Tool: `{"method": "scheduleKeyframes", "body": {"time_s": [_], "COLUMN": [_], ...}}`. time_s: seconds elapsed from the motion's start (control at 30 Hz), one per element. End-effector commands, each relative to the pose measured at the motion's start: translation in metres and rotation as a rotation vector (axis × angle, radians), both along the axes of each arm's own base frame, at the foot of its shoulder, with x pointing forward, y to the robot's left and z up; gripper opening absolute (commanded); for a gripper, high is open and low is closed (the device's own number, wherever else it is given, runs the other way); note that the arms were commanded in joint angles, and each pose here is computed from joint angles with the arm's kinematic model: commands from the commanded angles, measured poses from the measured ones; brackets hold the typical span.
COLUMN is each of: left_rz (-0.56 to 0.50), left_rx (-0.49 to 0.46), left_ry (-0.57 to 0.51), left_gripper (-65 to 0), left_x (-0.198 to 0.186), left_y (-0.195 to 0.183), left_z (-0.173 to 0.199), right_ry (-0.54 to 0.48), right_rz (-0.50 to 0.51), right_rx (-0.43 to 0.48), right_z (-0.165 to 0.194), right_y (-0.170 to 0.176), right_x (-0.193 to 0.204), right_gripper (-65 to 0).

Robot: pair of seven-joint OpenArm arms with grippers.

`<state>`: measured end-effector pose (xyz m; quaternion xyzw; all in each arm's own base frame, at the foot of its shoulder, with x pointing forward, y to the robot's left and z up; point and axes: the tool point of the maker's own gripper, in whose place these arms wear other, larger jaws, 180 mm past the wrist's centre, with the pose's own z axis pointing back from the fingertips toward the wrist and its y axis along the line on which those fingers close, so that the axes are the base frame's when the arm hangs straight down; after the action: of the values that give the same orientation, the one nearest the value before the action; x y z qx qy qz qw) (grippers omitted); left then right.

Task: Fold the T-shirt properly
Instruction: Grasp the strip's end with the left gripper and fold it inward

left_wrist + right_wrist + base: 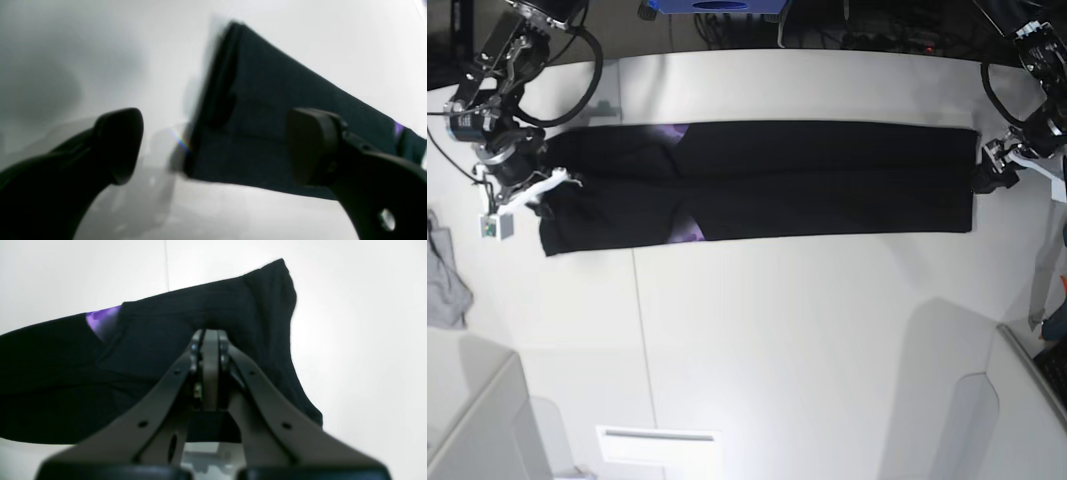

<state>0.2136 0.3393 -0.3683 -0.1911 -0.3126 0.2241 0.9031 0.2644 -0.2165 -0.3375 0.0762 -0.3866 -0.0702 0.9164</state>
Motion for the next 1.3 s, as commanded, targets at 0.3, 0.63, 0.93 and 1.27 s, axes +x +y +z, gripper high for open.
{"method": "scheduleKeyframes", "body": {"time_s": [0.3, 0.63, 0.93, 1.27], "left_rz": [-0.110, -0.058, -0.045, -0.006], "left_rx": [0.086, 0.011, 0.095, 0.304], "left_ry": [0.036, 0.101, 0.090, -0.052], "left_gripper": [-4.3, -35.9, -65.0, -65.0], "left_x": [0.021, 0.015, 0.017, 0.019], "left_y": [-0.026, -0.020, 0.016, 0.061], "left_z": [-0.030, -0.056, -0.036, 0.043], "right_ry": [-0.049, -0.049, -0.049, -0.036], "right_rz": [0.008, 0.008, 0.007, 0.007], "right_rx": [-0.006, -0.006, -0.004, -0.004], "right_z": [0.012, 0.012, 0.012, 0.008], "right_y": [0.000, 0.000, 0.000, 0.000], "right_x": [0.007, 0.007, 0.007, 0.002], "right_gripper": [-65.0, -65.0, -65.0, -65.0]}}
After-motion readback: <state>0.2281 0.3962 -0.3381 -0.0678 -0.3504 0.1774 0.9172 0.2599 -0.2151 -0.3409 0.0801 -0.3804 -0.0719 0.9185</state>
